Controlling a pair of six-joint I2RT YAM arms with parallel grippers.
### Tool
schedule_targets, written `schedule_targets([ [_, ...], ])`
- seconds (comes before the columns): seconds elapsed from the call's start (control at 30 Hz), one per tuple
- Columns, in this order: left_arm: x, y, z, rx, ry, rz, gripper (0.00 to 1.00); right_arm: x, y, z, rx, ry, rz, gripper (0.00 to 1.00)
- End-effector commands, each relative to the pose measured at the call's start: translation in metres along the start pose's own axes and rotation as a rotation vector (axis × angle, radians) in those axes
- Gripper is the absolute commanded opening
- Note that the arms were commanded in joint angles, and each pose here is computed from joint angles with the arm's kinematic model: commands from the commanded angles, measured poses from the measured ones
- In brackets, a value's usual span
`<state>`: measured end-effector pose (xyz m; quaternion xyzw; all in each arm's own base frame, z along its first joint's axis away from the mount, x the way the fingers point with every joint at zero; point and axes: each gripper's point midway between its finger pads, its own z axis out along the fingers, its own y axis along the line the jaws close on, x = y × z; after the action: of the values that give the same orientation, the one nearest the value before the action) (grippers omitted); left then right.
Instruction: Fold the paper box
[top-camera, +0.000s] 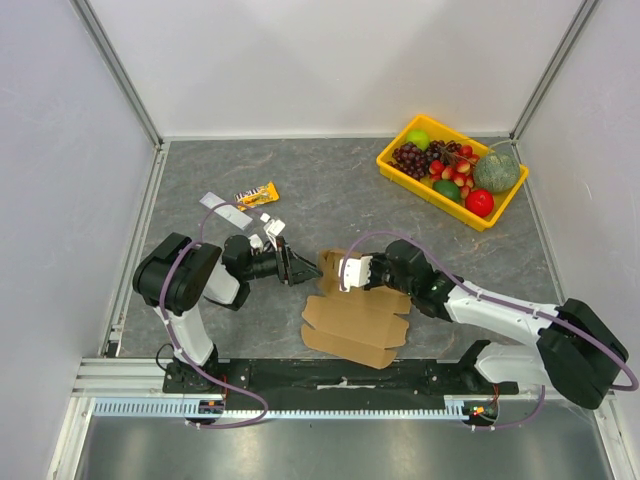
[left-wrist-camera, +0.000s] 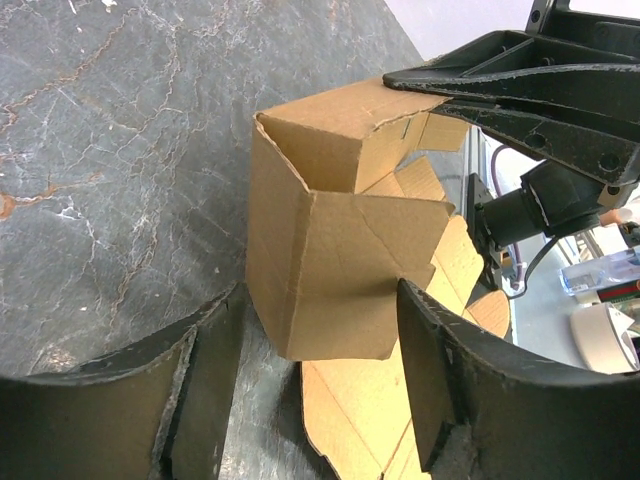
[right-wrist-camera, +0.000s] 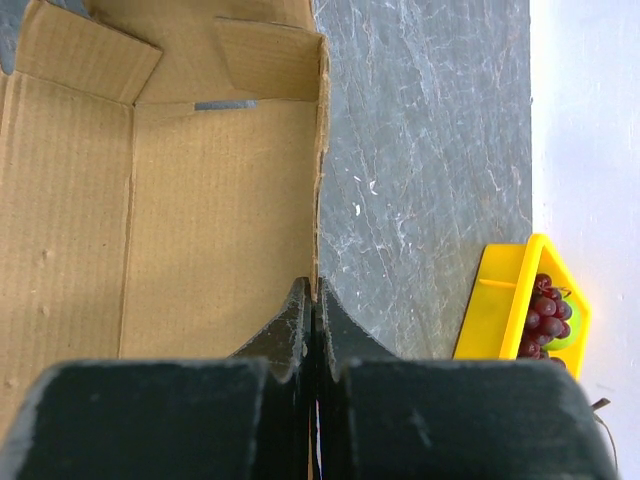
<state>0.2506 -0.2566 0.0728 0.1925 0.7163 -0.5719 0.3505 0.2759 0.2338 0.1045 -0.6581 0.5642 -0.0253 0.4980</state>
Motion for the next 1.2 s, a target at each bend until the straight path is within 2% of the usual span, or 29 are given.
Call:
schedule_targets([
  [0.0,-0.011,-0.008,0.003,0.042,-0.032,0.096,0.69,-0.019,-0.007,-0.004,0.020,-0.088,-0.042,0.00],
  [0.37,-0.010,-0.013,0.004,0.025,-0.024,0.151,0.79,-0.030,-0.006,-0.006,0.008,-0.145,-0.080,0.00],
  [0.7,-0.001,-0.005,0.011,-0.064,-0.003,0.186,0.80,-0.035,-0.014,-0.005,0.080,-0.152,-0.110,0.00],
  [0.93,-0.006,0.008,0.004,-0.196,-0.027,0.210,0.80,-0.039,-0.019,-0.006,0.133,-0.149,-0.128,0.00],
  [1.17,-0.009,0.012,0.001,-0.255,-0.071,0.228,0.80,-0.035,-0.012,-0.005,0.135,-0.115,-0.154,0.00],
])
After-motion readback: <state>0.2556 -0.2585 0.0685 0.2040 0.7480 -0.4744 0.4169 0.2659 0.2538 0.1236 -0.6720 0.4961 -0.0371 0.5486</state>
